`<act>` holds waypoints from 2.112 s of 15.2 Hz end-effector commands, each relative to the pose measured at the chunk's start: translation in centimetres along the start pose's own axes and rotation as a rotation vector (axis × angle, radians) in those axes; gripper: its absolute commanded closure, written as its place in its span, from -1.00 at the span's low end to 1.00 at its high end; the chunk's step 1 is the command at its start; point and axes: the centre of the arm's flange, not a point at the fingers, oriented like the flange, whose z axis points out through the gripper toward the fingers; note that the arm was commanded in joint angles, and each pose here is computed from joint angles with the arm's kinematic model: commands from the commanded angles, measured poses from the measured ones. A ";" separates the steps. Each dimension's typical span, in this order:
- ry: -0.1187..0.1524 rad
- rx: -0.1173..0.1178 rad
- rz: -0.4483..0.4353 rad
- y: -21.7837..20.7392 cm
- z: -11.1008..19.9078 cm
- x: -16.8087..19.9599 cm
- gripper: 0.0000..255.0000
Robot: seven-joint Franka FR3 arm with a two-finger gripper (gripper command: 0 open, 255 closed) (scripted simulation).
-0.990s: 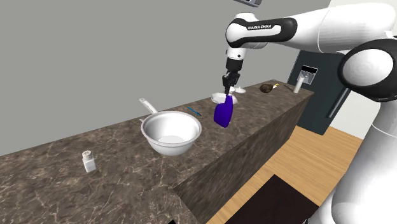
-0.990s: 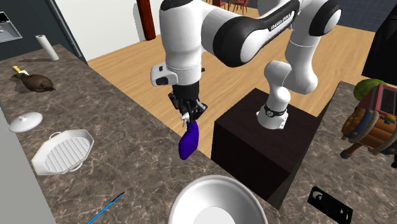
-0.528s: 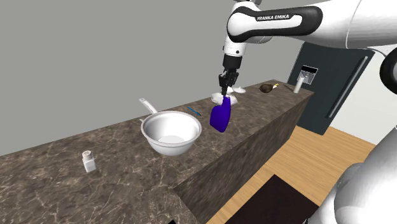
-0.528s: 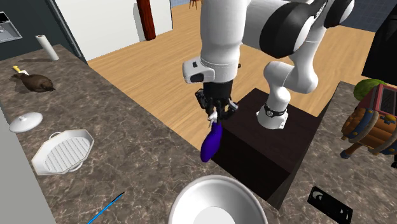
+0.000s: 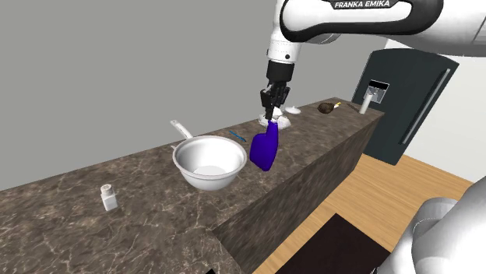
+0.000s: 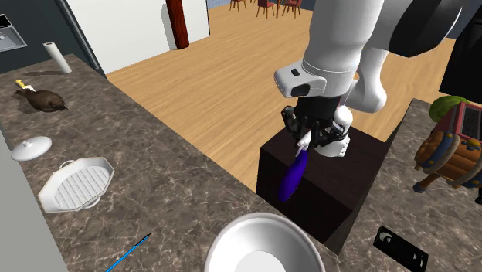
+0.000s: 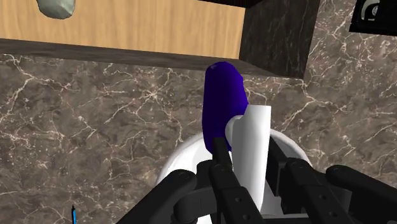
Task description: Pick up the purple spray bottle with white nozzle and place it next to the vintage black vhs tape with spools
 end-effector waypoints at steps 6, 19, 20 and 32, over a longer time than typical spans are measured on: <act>0.000 0.000 0.001 -8.3 -2.3 -2.9 1.00; 0.000 0.000 0.001 -23.9 -6.5 -8.5 1.00; 0.000 0.000 0.001 -25.1 -6.8 -9.0 1.00; 0.000 0.000 0.001 -39.6 -10.7 -14.2 1.00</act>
